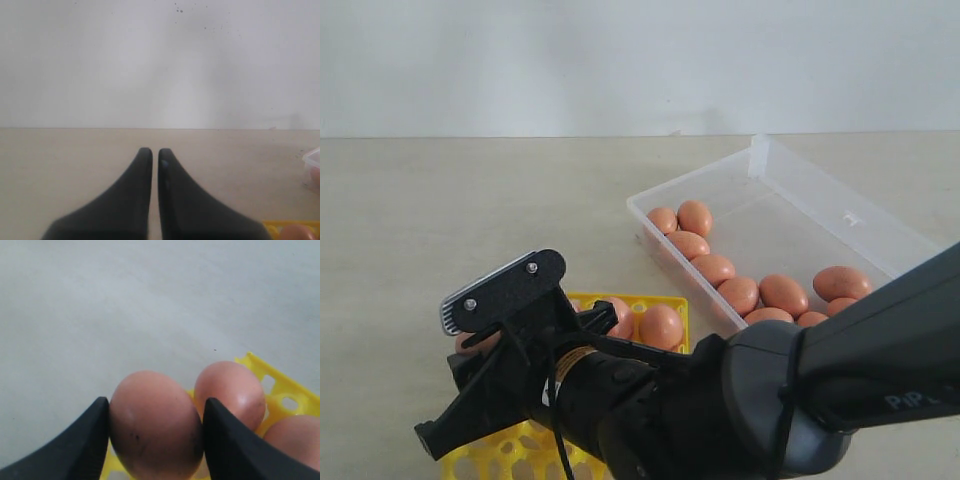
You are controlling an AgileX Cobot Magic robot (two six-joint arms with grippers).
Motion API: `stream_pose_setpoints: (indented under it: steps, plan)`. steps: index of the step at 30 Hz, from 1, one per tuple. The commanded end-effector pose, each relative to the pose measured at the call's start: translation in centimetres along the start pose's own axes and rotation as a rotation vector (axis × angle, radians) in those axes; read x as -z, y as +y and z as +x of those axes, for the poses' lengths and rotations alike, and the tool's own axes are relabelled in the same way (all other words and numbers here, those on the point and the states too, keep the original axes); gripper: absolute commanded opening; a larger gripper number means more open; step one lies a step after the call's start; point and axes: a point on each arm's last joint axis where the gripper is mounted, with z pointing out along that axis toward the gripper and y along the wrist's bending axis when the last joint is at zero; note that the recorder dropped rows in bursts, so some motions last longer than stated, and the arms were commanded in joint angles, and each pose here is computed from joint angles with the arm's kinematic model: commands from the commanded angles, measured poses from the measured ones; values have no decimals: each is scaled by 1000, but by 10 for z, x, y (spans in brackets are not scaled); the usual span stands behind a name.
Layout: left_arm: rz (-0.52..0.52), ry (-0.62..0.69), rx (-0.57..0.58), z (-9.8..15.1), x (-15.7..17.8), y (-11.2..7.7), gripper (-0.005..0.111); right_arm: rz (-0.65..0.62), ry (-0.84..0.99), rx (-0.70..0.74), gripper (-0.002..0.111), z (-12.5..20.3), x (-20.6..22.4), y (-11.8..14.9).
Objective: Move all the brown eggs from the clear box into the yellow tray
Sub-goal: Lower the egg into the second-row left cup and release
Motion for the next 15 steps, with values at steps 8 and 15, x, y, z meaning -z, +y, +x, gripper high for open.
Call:
stream_pose_setpoints:
  steps: [8, 15]
  plan:
    - [-2, -13, 10, -2, 0, 0, 4, 7, 3, 5, 42, -2, 0, -1]
    - [-2, -13, 10, -2, 0, 0, 4, 0, 48, 35, 46, 3, 0, -1]
